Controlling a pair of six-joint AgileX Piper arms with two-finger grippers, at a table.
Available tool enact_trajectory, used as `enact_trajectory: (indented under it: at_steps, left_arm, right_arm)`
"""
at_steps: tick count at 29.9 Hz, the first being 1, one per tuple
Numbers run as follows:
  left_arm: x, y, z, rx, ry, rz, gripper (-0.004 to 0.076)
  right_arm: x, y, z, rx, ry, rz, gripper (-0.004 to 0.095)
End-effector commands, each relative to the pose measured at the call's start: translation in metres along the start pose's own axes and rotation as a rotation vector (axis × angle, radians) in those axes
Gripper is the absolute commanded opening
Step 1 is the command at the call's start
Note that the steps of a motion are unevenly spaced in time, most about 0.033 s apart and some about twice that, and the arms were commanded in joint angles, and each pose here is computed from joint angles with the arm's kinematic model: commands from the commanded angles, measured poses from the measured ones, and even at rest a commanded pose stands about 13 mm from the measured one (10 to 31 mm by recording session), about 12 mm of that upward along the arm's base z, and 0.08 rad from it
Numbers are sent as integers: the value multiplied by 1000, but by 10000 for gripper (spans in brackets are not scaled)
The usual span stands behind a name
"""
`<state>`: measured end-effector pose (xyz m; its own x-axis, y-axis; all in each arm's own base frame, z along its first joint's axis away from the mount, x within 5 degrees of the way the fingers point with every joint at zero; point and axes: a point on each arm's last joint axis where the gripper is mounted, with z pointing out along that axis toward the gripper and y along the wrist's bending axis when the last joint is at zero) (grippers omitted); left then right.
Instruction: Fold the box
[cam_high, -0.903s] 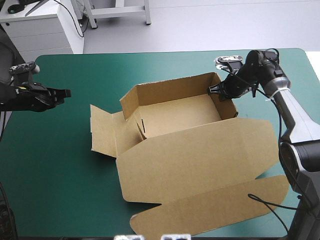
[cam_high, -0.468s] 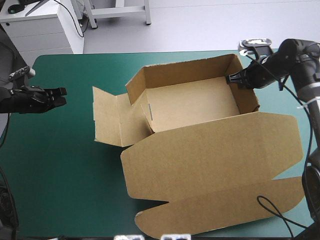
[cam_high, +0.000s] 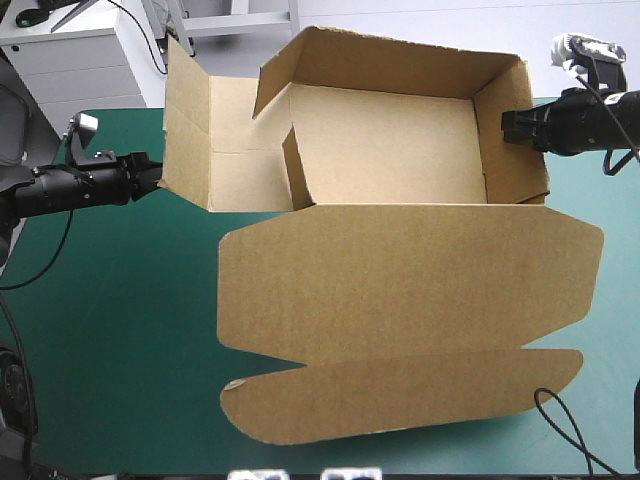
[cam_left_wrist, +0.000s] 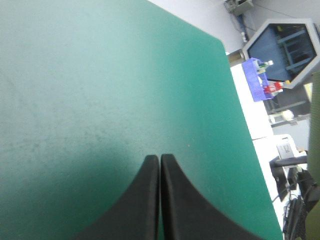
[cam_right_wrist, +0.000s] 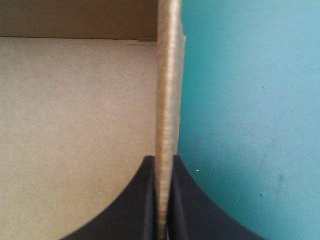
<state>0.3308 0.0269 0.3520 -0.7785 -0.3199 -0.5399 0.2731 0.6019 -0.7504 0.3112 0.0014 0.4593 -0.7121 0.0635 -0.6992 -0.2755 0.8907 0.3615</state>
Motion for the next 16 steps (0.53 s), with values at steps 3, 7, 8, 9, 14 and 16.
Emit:
enact_trajectory:
  at_steps: [3,7,8,9,14,16]
  left_arm:
    - [1,-51,6,249,-9,68,-8]
    - [5,-65,14,306,2,74,-8]
    - [7,-69,16,314,13,82,-8]
    - [8,-73,16,319,17,90,-8]
    - [15,-93,10,331,19,155,-8]
    - [17,-99,5,330,13,175,-8]
  right_arm:
    - [-5,24,-22,-72,-82,-30,-17]
    - [-6,25,-21,-70,-91,-36,-18]
    - [-6,26,-19,-72,-97,-37,-17]
    - [-6,26,-18,-72,-103,-35,-17]
    - [-4,23,-3,-23,-121,-35,-17]
    - [-2,21,8,-27,-129,-18,-17]
